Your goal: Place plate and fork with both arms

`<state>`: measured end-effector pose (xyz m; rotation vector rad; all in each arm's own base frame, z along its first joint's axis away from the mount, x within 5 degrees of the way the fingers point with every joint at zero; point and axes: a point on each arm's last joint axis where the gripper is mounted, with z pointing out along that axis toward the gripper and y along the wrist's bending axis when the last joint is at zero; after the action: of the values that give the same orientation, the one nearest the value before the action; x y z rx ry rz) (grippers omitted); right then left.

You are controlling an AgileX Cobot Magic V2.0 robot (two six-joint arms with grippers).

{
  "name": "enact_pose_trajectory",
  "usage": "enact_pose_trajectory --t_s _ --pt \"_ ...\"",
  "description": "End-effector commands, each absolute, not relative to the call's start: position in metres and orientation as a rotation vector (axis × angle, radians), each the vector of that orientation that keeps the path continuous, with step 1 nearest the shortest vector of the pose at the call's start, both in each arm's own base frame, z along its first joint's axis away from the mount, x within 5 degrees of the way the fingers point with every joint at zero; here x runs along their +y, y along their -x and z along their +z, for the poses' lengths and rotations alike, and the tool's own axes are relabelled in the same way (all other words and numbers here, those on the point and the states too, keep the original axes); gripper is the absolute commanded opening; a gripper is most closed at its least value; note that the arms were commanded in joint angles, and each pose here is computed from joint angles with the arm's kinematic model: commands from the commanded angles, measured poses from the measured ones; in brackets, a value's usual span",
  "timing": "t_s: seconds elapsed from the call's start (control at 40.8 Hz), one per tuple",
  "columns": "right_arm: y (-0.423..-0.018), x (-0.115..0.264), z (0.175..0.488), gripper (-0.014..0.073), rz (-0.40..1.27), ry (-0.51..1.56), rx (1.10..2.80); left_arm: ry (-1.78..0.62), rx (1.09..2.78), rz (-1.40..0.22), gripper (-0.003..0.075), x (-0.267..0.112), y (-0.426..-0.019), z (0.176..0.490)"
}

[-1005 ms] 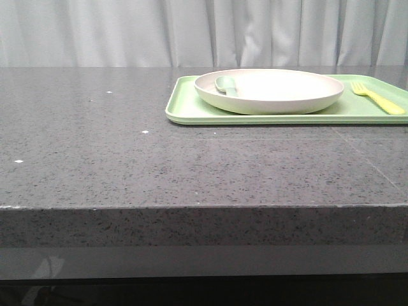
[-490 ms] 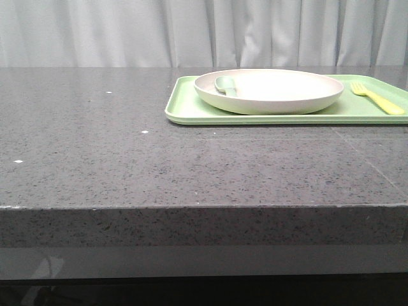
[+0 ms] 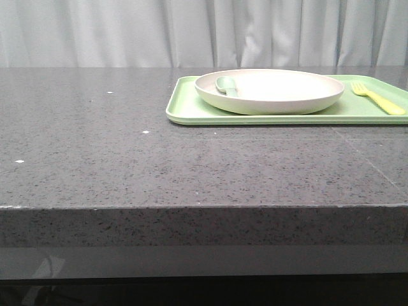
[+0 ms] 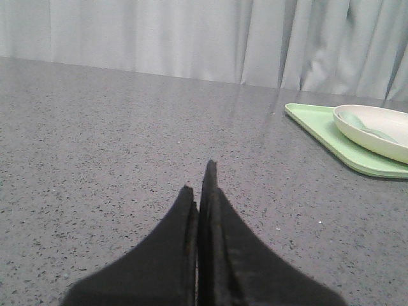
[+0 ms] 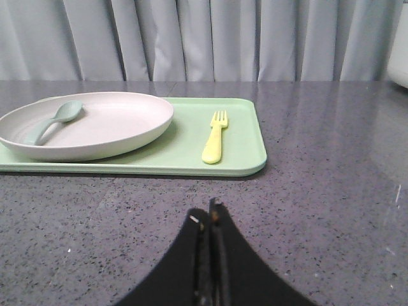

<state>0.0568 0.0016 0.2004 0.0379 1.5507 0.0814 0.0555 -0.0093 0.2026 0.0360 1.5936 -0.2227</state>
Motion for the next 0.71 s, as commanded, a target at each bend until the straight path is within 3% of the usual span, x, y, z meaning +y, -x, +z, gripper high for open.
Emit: enact_pose_trajectory --t_s 0.0,0.686 --pt "-0.0542 0.0014 0.2117 -0.0068 0.068 -0.021 1.429 -0.02 1.499 -0.241 -0.002 -0.0089 -0.0539 0.2087" --pt "-0.0543 0.0014 0.2116 -0.0068 0.068 -0.021 1.43 0.009 1.498 -0.21 -0.002 -0.0068 -0.0542 0.2087"
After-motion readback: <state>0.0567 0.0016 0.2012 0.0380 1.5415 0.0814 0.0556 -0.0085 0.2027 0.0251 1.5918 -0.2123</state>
